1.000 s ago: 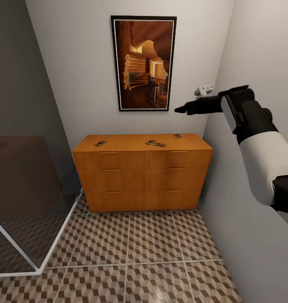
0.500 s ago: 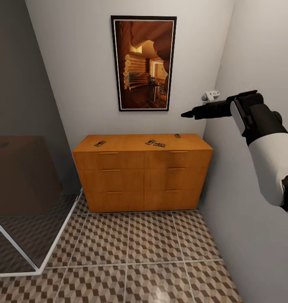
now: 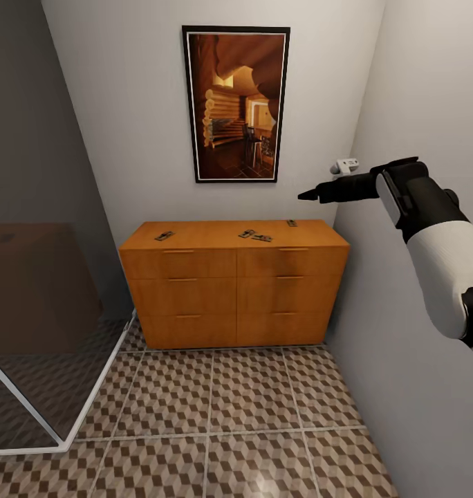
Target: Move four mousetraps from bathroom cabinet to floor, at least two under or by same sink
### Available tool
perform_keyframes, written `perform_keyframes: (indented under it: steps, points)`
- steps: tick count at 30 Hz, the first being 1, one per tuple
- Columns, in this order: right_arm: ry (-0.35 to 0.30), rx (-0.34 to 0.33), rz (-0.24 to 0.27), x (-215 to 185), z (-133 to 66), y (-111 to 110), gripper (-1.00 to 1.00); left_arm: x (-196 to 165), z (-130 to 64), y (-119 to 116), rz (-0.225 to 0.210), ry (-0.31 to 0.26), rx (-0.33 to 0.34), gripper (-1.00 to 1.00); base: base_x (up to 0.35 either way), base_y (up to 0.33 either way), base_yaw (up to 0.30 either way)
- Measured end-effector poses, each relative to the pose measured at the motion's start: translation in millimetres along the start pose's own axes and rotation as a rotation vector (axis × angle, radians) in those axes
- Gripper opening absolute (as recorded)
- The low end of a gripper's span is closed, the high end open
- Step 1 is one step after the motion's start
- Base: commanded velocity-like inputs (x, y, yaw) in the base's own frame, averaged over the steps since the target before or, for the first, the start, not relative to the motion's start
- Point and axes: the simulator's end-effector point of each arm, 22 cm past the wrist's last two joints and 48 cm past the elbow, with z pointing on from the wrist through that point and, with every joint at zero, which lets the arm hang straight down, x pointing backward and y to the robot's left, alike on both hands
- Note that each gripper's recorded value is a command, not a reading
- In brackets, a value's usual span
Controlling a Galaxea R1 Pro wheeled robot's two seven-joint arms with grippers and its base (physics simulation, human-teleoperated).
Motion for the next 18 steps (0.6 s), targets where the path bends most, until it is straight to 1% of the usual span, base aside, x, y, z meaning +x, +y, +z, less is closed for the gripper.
perform_keyframes:
  steps: [7, 18]
  points:
    - [-0.001, 0.0, -0.001, -0.1, 0.1, 0.2, 1.0, 1.1, -0.3, -7.7, -0.024, 0.004, -0.001, 1.0, -0.016, 0.0, 0.0]
    - [-0.001, 0.002, 0.0, 0.0, -0.2, -0.9, 1.0, 1.0, -0.3, -9.5, -0.022, 0.004, 0.002, 1.0, -0.002, 0.0, 0.0]
